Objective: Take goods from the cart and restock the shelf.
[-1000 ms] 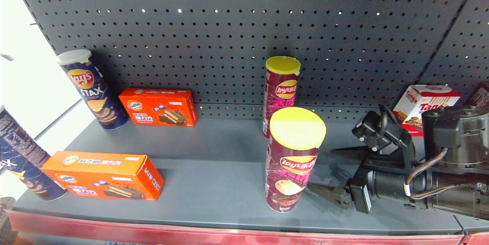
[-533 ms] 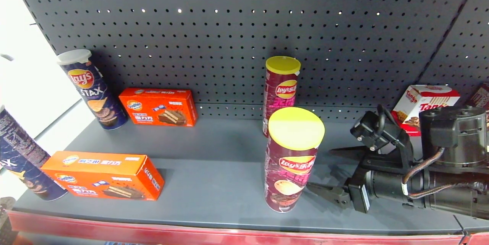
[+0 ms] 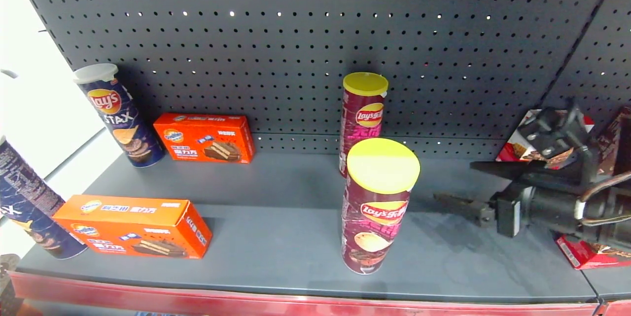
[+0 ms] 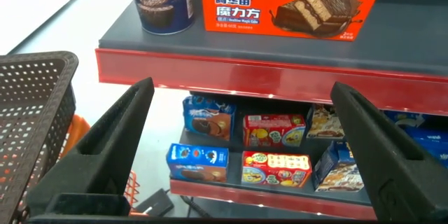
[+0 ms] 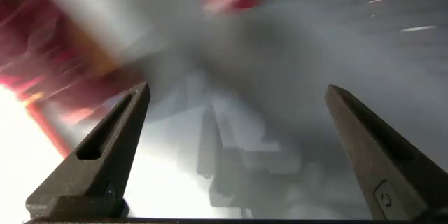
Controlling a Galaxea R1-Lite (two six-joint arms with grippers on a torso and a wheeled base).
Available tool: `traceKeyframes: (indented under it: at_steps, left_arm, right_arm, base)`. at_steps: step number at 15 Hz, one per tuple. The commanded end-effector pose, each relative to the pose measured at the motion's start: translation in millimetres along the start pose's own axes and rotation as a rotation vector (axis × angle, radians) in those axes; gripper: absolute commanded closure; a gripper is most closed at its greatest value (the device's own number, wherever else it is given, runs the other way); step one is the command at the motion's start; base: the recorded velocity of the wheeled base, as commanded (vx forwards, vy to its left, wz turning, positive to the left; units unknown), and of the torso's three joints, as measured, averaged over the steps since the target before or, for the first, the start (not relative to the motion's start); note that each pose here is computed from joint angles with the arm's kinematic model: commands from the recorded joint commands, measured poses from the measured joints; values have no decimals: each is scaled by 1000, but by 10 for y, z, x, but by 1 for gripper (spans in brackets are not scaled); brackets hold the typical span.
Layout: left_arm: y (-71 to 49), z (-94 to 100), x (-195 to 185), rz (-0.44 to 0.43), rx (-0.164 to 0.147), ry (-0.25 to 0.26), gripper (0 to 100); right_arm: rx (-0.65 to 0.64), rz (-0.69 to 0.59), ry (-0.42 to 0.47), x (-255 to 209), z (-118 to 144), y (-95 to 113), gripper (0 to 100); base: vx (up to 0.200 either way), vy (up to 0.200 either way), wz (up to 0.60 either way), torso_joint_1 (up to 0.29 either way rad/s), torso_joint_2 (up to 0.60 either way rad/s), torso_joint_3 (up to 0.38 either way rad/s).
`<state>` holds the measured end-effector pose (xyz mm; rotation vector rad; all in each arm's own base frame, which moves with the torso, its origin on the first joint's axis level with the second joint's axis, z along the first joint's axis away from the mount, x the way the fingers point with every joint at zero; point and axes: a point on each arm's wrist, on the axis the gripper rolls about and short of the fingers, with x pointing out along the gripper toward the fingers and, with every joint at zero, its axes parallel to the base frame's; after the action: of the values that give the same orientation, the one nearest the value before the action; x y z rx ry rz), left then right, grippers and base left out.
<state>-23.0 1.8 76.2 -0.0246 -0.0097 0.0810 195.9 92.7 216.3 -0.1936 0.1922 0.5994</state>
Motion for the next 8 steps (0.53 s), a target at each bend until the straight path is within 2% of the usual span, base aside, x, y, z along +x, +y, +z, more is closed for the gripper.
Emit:
traceKeyframes:
  at_steps: [1,2,4,6,8]
  left_arm:
    - [0,1,1,0,0,1,0]
    - [0,1,1,-1,1,1,0]
    - [0,1,1,-1,1,1,0]
    - [0,1,1,-1,1,1,0]
    - [0,1,1,-1,1,1,0]
  right_arm:
    - [-7,-188,-183,-610,238,-213,0]
    - [-16,-254,-237,-839,275,-235,0]
    - [-31,-422,-315,-1322,167,-164,0]
    - [-37,-493,-352,-1663,-156,72,0]
    - [-21,-565,-328,-1896,-547,297,0]
  base:
    - [0,0,0,0,0,0]
    - [0,0,0,0,0,0]
    - [0,0,0,0,0,0]
    - [0,0,0,0,0,0]
    - [0,0,0,0,0,0]
